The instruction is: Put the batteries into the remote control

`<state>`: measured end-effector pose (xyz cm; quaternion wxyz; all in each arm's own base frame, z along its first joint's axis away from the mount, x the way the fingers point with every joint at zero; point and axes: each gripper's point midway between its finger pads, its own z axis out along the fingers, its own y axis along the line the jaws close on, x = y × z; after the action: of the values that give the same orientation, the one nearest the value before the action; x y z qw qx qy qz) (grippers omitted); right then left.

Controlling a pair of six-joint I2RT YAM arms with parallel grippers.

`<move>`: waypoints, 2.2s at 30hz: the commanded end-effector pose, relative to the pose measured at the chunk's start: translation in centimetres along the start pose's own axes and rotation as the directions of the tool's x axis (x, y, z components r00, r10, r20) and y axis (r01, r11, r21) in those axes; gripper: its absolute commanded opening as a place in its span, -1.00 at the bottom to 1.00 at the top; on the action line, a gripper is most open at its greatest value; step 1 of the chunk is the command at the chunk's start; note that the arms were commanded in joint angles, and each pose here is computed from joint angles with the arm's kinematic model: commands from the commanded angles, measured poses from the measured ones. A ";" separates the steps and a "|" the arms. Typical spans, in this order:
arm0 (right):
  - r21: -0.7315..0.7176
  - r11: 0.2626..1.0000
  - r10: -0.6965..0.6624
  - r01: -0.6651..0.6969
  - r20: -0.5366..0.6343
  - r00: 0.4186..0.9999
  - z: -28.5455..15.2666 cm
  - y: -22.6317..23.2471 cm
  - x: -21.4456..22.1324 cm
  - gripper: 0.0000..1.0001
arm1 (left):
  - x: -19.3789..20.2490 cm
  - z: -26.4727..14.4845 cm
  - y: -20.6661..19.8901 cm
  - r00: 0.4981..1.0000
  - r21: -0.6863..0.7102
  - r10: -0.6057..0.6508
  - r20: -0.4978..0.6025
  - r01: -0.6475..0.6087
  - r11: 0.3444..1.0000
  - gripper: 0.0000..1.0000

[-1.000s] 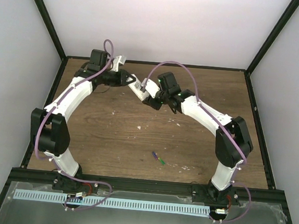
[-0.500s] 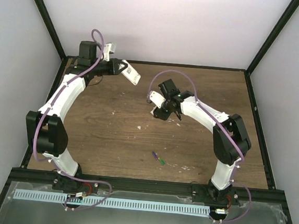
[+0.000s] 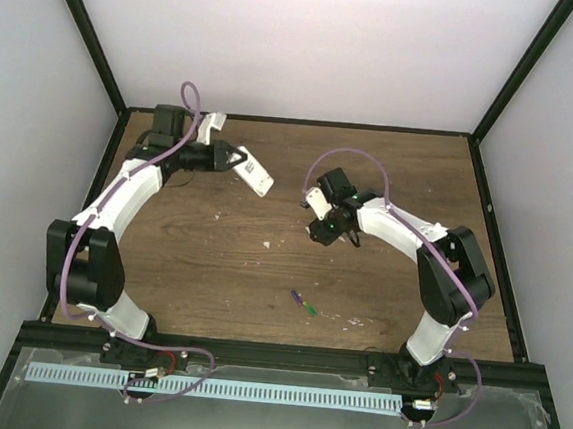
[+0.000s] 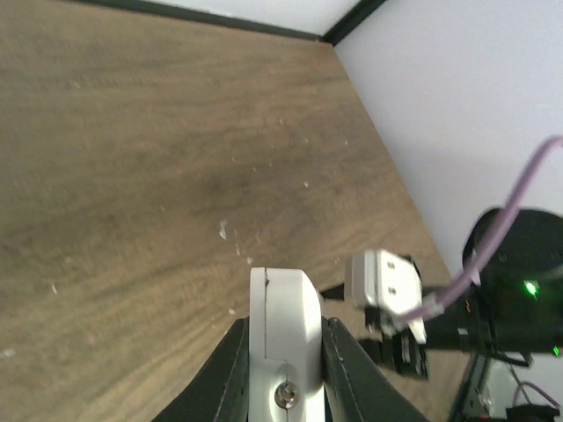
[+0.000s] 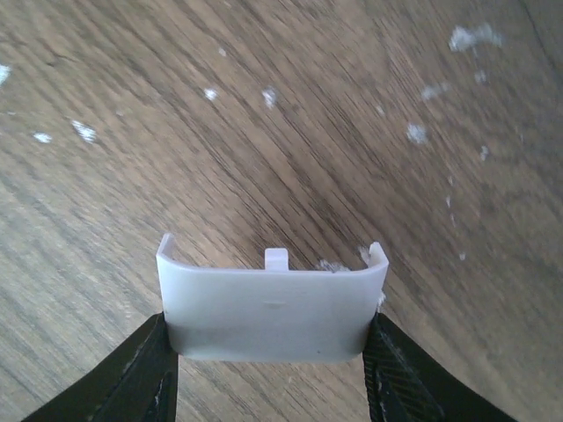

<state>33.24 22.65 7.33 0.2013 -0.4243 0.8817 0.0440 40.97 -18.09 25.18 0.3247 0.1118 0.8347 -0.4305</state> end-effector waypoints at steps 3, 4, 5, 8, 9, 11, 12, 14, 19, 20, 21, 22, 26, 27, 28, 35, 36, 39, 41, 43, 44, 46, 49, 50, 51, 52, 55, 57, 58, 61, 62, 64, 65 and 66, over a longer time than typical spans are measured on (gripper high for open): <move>0.037 0.971 0.238 -0.238 -0.019 0.971 0.7 -2.4 2.3 -0.14 | 3.7 -1.3 -2.1 0.999 0.101 0.001 -0.053 0.005 0.995 -1.00; 0.043 0.964 0.265 -0.264 -0.027 0.964 0.9 -2.8 2.8 -0.14 | 4.3 -1.4 -2.3 0.998 0.110 -0.005 -0.064 0.012 0.994 -1.00; 0.050 0.956 0.290 -0.288 -0.037 0.956 1.2 -3.1 3.2 -0.14 | 4.9 -1.4 -2.4 0.997 0.116 -0.010 -0.074 0.018 0.993 -1.00; 0.073 0.934 0.356 -0.351 -0.077 0.931 1.9 -3.8 4.5 -0.14 | 6.7 -1.3 -2.9 0.994 0.137 -0.020 -0.107 0.035 0.990 -1.00; 0.077 0.928 0.370 -0.364 -0.087 0.925 2.1 -4.0 4.8 -0.14 | 7.3 -1.2 -3.2 0.993 0.143 -0.021 -0.120 0.038 0.989 -1.00; 0.084 0.920 0.389 -0.382 -0.103 0.915 2.5 -4.2 5.4 -0.13 | 8.3 -1.2 -3.5 0.989 0.155 -0.018 -0.145 0.041 0.987 -1.00; 0.091 0.915 0.401 -0.392 -0.109 0.910 2.6 -4.3 5.6 -0.13 | 8.7 -1.2 -3.6 0.988 0.158 -0.019 -0.155 0.044 0.987 -1.00; 0.096 0.909 0.416 -0.406 -0.127 0.900 3.0 -4.4 6.2 -0.11 | 9.3 -1.2 -3.9 0.986 0.167 -0.019 -0.167 0.047 0.985 -1.00; 0.103 0.907 0.421 -0.409 -0.152 0.894 3.6 -4.4 7.0 -0.04 | 10.3 -1.0 -4.2 0.982 0.173 -0.017 -0.188 0.050 0.984 -1.00; 0.103 0.907 0.420 -0.408 -0.156 0.894 3.6 -4.3 7.2 -0.02 | 10.4 -1.0 -4.2 0.982 0.174 -0.014 -0.189 0.047 0.984 -1.00; 0.106 0.907 0.420 -0.408 -0.157 0.894 3.6 -4.4 7.2 0.01 | 10.4 -1.0 -4.2 0.982 0.174 -0.014 -0.189 0.047 0.984 -1.00; 0.110 0.906 0.421 -0.408 -0.153 0.894 3.5 -4.4 7.2 0.05 | 10.4 -1.0 -4.2 0.982 0.175 -0.012 -0.188 0.045 0.984 -1.00; 0.111 0.909 0.413 -0.402 -0.123 0.902 2.5 -4.7 6.5 0.18 | 10.2 -1.0 -4.4 0.983 0.177 -0.001 -0.181 0.034 0.984 -1.00; 0.112 0.910 0.411 -0.400 -0.110 0.905 2.2 -4.8 6.3 0.20 | 10.2 -1.0 -4.3 0.984 0.178 0.001 -0.179 0.031 0.983 -1.00; 0.115 0.911 0.407 -0.396 -0.099 0.908 1.8 -4.9 6.1 0.22 | 10.0 -0.9 -4.4 0.984 0.181 0.004 -0.176 0.028 0.983 -1.00; 0.113 0.921 0.380 -0.372 -0.059 0.923 -0.6 -4.8 5.0 0.26 | 9.9 -0.4 -3.9 0.987 0.185 -0.023 -0.160 0.053 0.981 -1.00; 0.110 0.923 0.375 -0.368 -0.051 0.926 -1.0 -4.6 4.7 0.25 | 10.0 -0.3 -3.7 0.987 0.182 -0.035 -0.157 0.064 0.981 -1.00; 0.097 0.932 0.353 -0.348 -0.030 0.935 -2.2 -3.5 3.6 0.22 | 10.0 -0.4 -2.8 0.990 0.157 -0.077 -0.122 0.096 0.983 -1.00; 0.078 0.938 0.341 -0.338 -0.028 0.940 -2.5 -2.3 2.9 0.17 | 9.7 -0.8 -2.1 0.990 0.149 -0.116 -0.085 0.127 0.981 -1.00; 0.061 0.941 0.335 -0.333 -0.035 0.941 -2.6 -0.8 2.5 0.12 | 9.3 -1.5 -1.3 0.987 0.148 -0.154 -0.036 0.158 0.976 -1.00; 0.046 0.943 0.330 -0.328 -0.038 0.943 -2.6 0.0 2.3 0.10 | 9.2 -1.8 -1.1 0.985 0.147 -0.172 -0.017 0.172 0.974 -1.00; 0.007 0.949 0.314 -0.314 -0.042 0.948 -2.5 1.9 2.0 0.04 | 9.4 -2.1 -0.8 0.981 0.131 -0.194 0.009 0.191 0.973 -1.00; -0.041 0.954 0.293 -0.296 -0.065 0.954 -2.0 4.4 2.1 -0.03 | 10.1 -2.4 -0.2 0.967 0.105 -0.250 0.050 0.244 0.964 -1.00; -0.053 0.957 0.279 -0.284 -0.076 0.957 -1.8 5.3 2.2 -0.05 | 10.4 -2.7 -0.1 0.960 0.099 -0.270 0.069 0.263 0.960 -1.00; -0.064 0.960 0.266 -0.272 -0.087 0.960 -1.6 6.1 2.3 -0.09 | 10.7 -2.9 0.2 0.953 0.090 -0.289 0.089 0.282 0.955 -1.00; -0.075 0.962 0.254 -0.261 -0.098 0.962 -1.5 6.9 2.5 -0.14 | 11.1 -3.1 0.4 0.945 0.084 -0.310 0.106 0.302 0.950 -1.00; -0.110 0.964 0.226 -0.241 -0.127 0.966 -1.0 9.1 2.8 -0.16 | 12.2 -3.9 0.6 0.920 0.083 -0.357 0.161 0.347 0.934 -1.00; -0.130 0.963 0.216 -0.234 -0.140 0.966 -1.0 10.3 2.9 -0.17 | 12.8 -4.4 0.7 0.909 0.078 -0.373 0.187 0.365 0.928 -1.00; -0.142 0.962 0.214 -0.234 -0.143 0.966 -1.0 10.8 2.9 -0.18 | 13.1 -4.7 0.8 0.904 0.074 -0.378 0.197 0.371 0.926 -1.00; -0.177 0.955 0.211 -0.238 -0.160 0.964 -1.0 12.2 3.2 -0.20 | 13.6 -5.6 0.3 0.896 0.075 -0.382 0.226 0.374 0.924 -1.00; -0.186 0.954 0.205 -0.235 -0.166 0.964 -1.0 12.6 3.3 -0.20 | 13.9 -5.9 0.2 0.891 0.077 -0.390 0.233 0.383 0.921 -1.00; -0.194 0.955 0.187 -0.222 -0.184 0.965 -1.0 13.7 3.8 -0.20 | 14.3 -6.4 0.0 0.881 0.083 -0.400 0.252 0.392 0.916 -1.00; -0.201 0.955 0.179 -0.217 -0.195 0.964 -0.9 14.2 4.1 -0.20 | 14.5 -6.7 -0.1 0.878 0.084 -0.402 0.261 0.394 0.915 -1.00; -0.206 0.955 0.173 -0.215 -0.207 0.963 -0.8 14.7 4.5 -0.20 | 14.7 -6.9 -0.1 0.873 0.081 -0.407 0.268 0.401 0.912 -1.00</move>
<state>21.76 28.19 6.03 0.1013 -0.3545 0.9219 0.1191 27.04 -14.70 17.97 0.3208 -0.0991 0.7945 -0.5059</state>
